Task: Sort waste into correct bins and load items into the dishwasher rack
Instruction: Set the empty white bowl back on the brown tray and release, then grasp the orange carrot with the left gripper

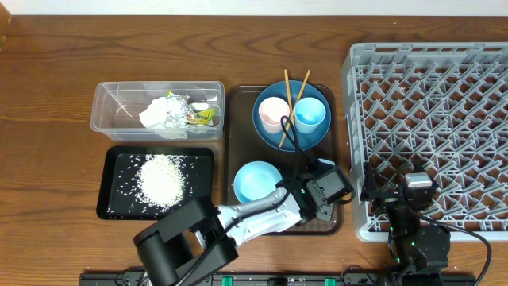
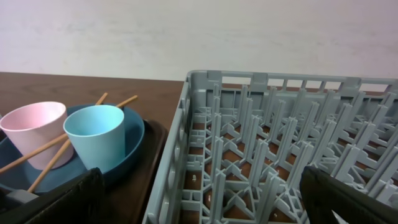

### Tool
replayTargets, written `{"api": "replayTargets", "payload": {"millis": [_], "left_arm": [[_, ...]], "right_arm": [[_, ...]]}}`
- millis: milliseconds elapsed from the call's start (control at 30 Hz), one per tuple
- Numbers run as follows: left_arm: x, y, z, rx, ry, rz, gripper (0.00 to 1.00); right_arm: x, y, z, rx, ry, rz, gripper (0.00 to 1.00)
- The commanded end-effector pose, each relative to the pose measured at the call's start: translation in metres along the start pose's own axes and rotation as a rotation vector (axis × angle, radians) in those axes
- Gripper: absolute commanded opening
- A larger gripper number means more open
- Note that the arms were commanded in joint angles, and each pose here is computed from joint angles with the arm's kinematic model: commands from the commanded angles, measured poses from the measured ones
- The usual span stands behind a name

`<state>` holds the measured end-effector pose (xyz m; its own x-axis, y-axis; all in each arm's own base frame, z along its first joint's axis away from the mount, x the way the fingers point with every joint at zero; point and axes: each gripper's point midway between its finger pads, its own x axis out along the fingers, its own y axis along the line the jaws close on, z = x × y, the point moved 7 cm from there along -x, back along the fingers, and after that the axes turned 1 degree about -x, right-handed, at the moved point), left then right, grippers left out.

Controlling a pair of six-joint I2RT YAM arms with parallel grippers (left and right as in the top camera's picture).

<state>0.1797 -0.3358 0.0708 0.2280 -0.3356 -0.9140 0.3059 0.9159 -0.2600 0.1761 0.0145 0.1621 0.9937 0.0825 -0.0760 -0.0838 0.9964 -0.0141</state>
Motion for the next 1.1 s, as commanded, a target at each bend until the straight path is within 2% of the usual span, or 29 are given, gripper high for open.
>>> {"api": "replayTargets", "payload": {"millis": [0, 67, 233, 433, 500, 600, 733, 900, 1067], "left_arm": [[0.006, -0.002, -0.001, 0.004, -0.003, 0.020, 0.29], [0.006, -0.002, 0.000, 0.004, -0.003, 0.018, 0.24], [-0.009, -0.006, 0.005, 0.003, -0.025, -0.008, 0.19], [-0.075, -0.015, 0.024, -0.004, -0.135, -0.108, 0.19], [-0.102, -0.007, 0.030, -0.018, -0.188, -0.096, 0.19], [-0.138, 0.019, 0.038, -0.062, -0.270, -0.017, 0.19], [-0.181, 0.080, 0.040, -0.158, -0.329, 0.183, 0.19], [-0.206, 0.153, 0.027, -0.316, -0.247, 0.397, 0.19], [-0.195, 0.203, 0.010, -0.430, -0.135, 0.530, 0.19]], "right_arm": [[0.000, -0.003, -0.001, -0.003, 0.005, -0.014, 0.99], [0.000, -0.003, -0.001, -0.003, 0.005, -0.014, 0.99], [0.000, -0.003, -0.001, -0.003, 0.005, -0.014, 0.99], [0.000, -0.003, -0.001, -0.003, 0.005, -0.014, 0.99], [0.000, -0.003, -0.001, -0.003, 0.005, -0.014, 0.99], [0.000, -0.003, -0.001, -0.003, 0.005, -0.014, 0.99], [0.000, -0.003, -0.001, -0.003, 0.005, -0.014, 0.99], [0.000, -0.003, -0.001, -0.003, 0.005, -0.014, 0.99], [0.000, -0.003, -0.001, -0.003, 0.005, -0.014, 0.99]]}}
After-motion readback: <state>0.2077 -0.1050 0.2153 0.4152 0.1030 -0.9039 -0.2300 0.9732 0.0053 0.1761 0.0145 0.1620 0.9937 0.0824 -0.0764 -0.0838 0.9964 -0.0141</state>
